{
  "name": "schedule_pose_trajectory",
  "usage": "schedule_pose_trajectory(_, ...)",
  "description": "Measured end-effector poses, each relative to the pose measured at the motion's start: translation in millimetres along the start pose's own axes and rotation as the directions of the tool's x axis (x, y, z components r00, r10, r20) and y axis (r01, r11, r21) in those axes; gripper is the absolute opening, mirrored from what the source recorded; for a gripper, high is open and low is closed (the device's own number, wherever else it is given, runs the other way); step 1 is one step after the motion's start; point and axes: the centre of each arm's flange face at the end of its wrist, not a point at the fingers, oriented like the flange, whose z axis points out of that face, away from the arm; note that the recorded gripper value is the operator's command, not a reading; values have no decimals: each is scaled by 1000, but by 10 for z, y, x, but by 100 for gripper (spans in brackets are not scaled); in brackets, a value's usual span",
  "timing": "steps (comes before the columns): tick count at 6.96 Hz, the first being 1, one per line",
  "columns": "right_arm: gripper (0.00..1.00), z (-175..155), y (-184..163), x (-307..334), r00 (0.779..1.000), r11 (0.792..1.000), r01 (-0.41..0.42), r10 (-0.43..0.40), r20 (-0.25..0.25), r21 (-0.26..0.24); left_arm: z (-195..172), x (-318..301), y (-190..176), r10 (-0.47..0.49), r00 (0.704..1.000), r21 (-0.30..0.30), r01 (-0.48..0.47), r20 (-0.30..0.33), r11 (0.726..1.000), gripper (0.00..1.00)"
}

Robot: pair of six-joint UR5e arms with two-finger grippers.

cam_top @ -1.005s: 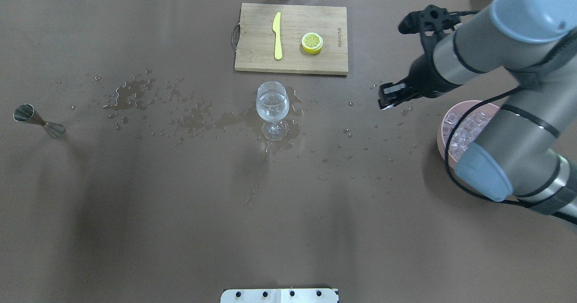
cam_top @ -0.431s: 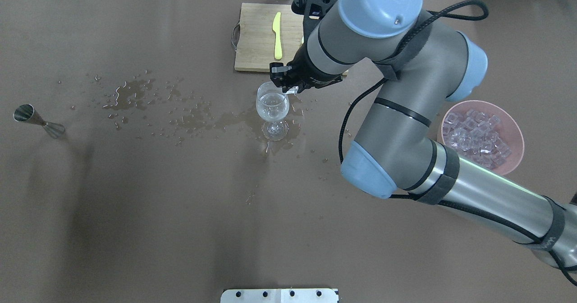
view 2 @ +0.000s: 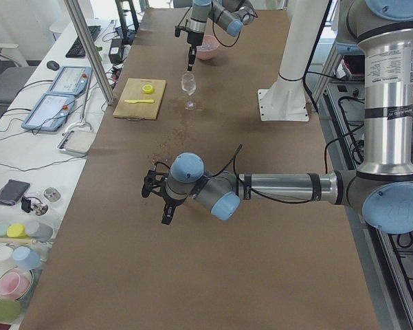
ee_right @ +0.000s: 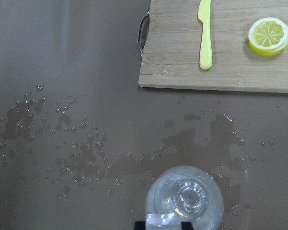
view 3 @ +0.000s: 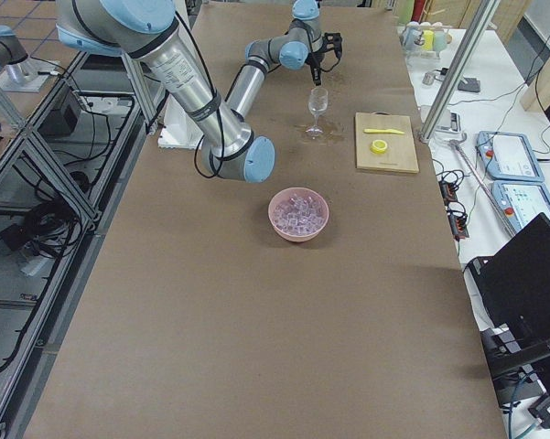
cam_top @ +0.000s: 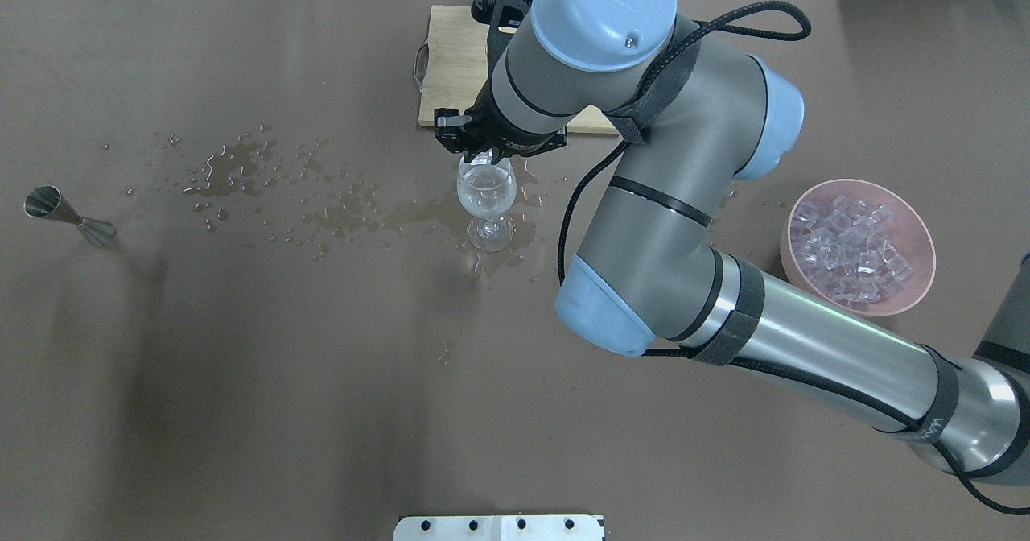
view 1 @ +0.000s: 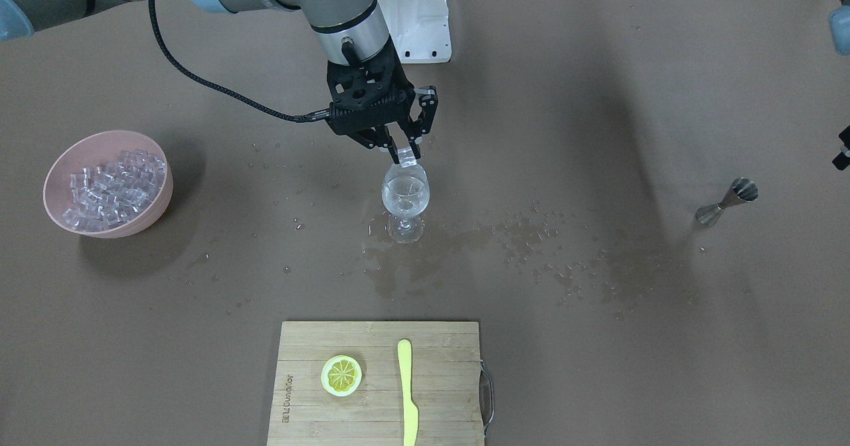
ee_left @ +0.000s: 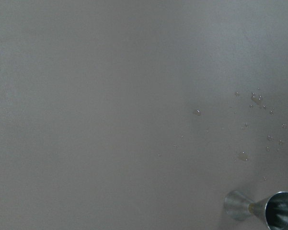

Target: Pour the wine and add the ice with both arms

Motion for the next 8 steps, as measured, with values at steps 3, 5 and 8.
schedule_pose_trajectory(3,100,13,-12,-4,1000,1000,-3,3,-7,13,-9,11,-5,2,1000,2,-2,-1,1000,99)
schedule_pose_trajectory(5,100,2,-38,249,1000,1000,6,-6,-19,18,7,4,-8,2,1000,-1,-2,0,1000,99)
schedule_pose_trajectory(8,100,-361,-234,1916,993,994,105,-107,-54,-34,27,14,-57,2,1000,-2,-2,0,1000,99)
